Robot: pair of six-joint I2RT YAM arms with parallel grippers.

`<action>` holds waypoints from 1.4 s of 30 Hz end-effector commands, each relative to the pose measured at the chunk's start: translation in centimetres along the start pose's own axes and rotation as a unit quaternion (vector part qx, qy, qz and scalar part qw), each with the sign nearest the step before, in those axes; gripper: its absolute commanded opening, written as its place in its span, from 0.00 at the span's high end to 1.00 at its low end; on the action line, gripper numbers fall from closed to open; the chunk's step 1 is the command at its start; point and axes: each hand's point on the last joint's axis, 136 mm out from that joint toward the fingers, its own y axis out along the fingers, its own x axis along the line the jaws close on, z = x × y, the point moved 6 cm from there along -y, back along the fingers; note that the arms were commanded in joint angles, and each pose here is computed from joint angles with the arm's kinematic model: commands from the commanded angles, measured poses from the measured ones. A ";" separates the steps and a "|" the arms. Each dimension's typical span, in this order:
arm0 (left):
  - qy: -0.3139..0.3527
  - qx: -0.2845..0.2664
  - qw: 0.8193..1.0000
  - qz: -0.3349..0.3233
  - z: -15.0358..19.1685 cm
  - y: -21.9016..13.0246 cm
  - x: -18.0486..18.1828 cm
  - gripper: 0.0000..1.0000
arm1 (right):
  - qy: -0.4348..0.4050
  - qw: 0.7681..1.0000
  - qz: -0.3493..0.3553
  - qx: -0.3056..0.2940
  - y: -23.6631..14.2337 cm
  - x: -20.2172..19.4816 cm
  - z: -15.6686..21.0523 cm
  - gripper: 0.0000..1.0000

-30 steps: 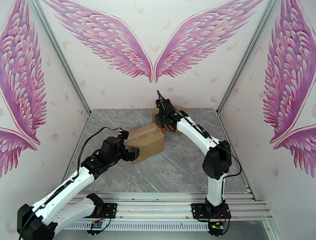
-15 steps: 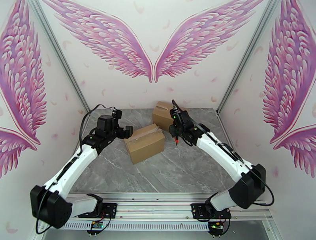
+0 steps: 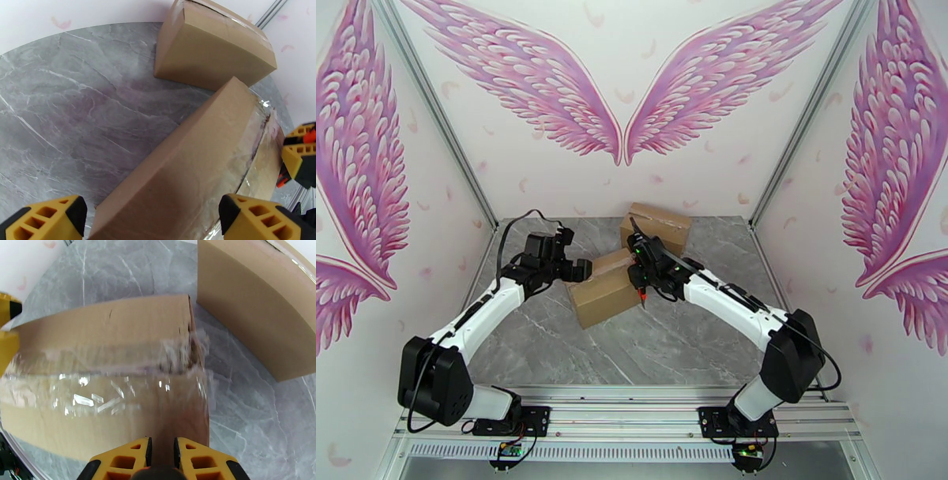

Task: Unpack the express box

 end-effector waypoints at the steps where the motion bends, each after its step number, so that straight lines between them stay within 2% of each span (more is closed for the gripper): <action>1: -0.008 0.019 1.000 0.017 1.7 -1.1 -0.7 0.06 | 0.002 0.999 0.011 -0.052 -0.2 0.3 -3.2 1.00; 3: -0.008 0.029 0.999 0.014 2.5 -1.5 -0.7 0.07 | -0.003 0.998 0.017 -0.052 0.3 0.3 -3.8 1.00; 8: -0.012 0.012 1.000 0.023 2.8 -3.2 -1.7 0.07 | -0.002 0.998 0.025 -0.055 1.2 0.1 -4.5 1.00; 17: -0.015 0.070 0.995 0.068 5.2 -2.4 -5.0 0.08 | 0.001 0.998 0.011 -0.066 3.0 0.5 -7.5 1.00; 20: 0.016 0.042 0.998 0.043 4.0 -3.6 -5.6 0.07 | 0.004 0.998 0.011 -0.056 3.3 0.6 -7.9 1.00; 23: 0.045 -0.009 0.999 0.006 1.6 -5.7 -5.2 0.05 | 0.009 0.999 0.013 -0.051 3.3 0.5 -7.2 1.00; 27: 0.044 -0.050 0.996 -0.065 -0.9 -7.3 -2.4 0.03 | 0.019 0.998 0.011 -0.051 3.0 0.3 -6.3 1.00; 30: 0.027 -0.047 0.994 -0.096 -1.4 -6.6 -0.2 0.03 | 0.029 0.998 0.004 -0.048 2.7 0.3 -5.8 1.00; 32: 0.023 -0.030 0.995 -0.094 -1.1 -5.5 0.5 0.03 | 0.035 0.998 -0.002 -0.049 2.5 0.3 -5.6 1.00; 37: -0.005 0.017 0.999 -0.043 0.4 -2.3 0.5 0.03 | 0.039 0.998 -0.007 -0.053 2.1 0.5 -5.6 1.00; 42: -0.017 0.020 1.000 -0.008 0.8 -1.4 -0.2 0.04 | 0.037 0.998 -0.015 -0.052 1.8 0.7 -5.8 1.00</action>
